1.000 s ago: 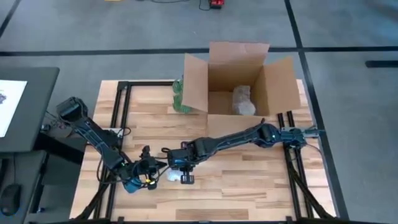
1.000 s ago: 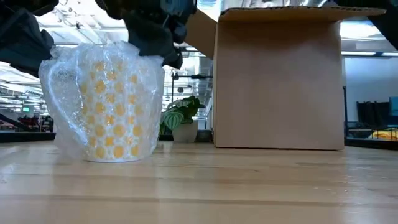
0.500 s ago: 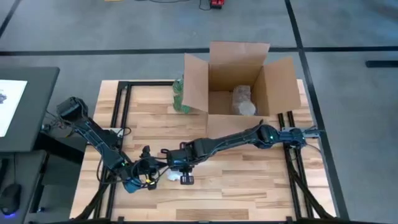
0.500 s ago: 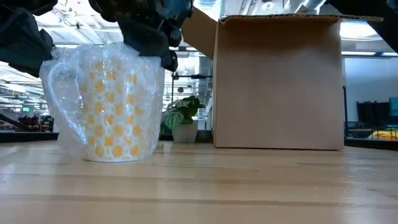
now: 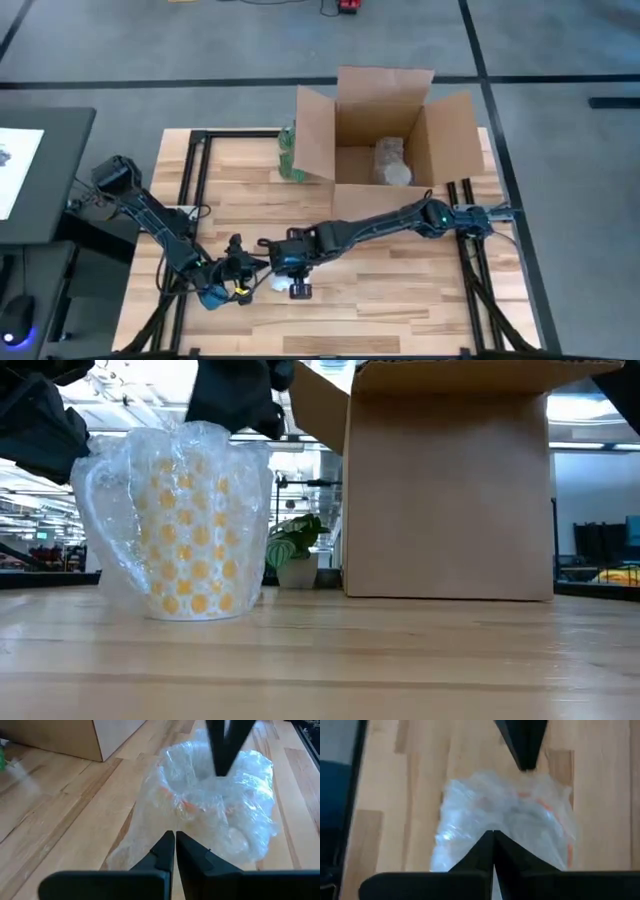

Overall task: Wrap mug
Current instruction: Wrap the orange cup with the bubble wrap

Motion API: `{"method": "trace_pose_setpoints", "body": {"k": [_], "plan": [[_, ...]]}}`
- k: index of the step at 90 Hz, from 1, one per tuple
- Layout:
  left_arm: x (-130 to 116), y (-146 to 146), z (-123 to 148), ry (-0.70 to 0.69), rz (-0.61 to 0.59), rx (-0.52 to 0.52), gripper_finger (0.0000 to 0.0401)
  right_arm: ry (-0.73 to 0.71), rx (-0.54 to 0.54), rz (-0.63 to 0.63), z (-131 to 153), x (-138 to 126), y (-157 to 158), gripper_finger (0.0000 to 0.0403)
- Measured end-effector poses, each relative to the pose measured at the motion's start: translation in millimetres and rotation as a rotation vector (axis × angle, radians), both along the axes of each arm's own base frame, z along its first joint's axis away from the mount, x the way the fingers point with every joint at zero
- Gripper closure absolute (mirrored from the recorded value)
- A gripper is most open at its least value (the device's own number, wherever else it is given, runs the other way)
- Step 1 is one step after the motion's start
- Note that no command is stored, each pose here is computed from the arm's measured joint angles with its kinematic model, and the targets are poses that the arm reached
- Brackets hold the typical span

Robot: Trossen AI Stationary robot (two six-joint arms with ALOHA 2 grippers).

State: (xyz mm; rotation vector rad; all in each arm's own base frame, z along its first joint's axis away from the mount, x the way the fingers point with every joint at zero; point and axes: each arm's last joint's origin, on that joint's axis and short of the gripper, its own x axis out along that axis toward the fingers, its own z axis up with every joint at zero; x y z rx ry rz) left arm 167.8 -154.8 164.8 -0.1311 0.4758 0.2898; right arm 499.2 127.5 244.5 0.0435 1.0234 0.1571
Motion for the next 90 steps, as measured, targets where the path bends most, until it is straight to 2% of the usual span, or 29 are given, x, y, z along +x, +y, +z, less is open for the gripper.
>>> {"method": "trace_pose_setpoints", "body": {"k": [56, 70, 90], "plan": [[0.0, 0.0, 0.0, 0.0, 0.0, 0.0, 0.0401, 0.071, 0.049, -0.03, -66.6, 1.6, -16.8, 0.0403], [0.0, 0.0, 0.0, 0.0, 0.0, 0.0, 0.0401, 0.063, 0.052, -0.018, -63.2, 2.9, -16.4, 0.0403], [0.0, 0.0, 0.0, 0.0, 0.0, 0.0, 0.0401, -0.009, 0.053, 0.039, -36.0, 8.4, -5.2, 0.0403]]}}
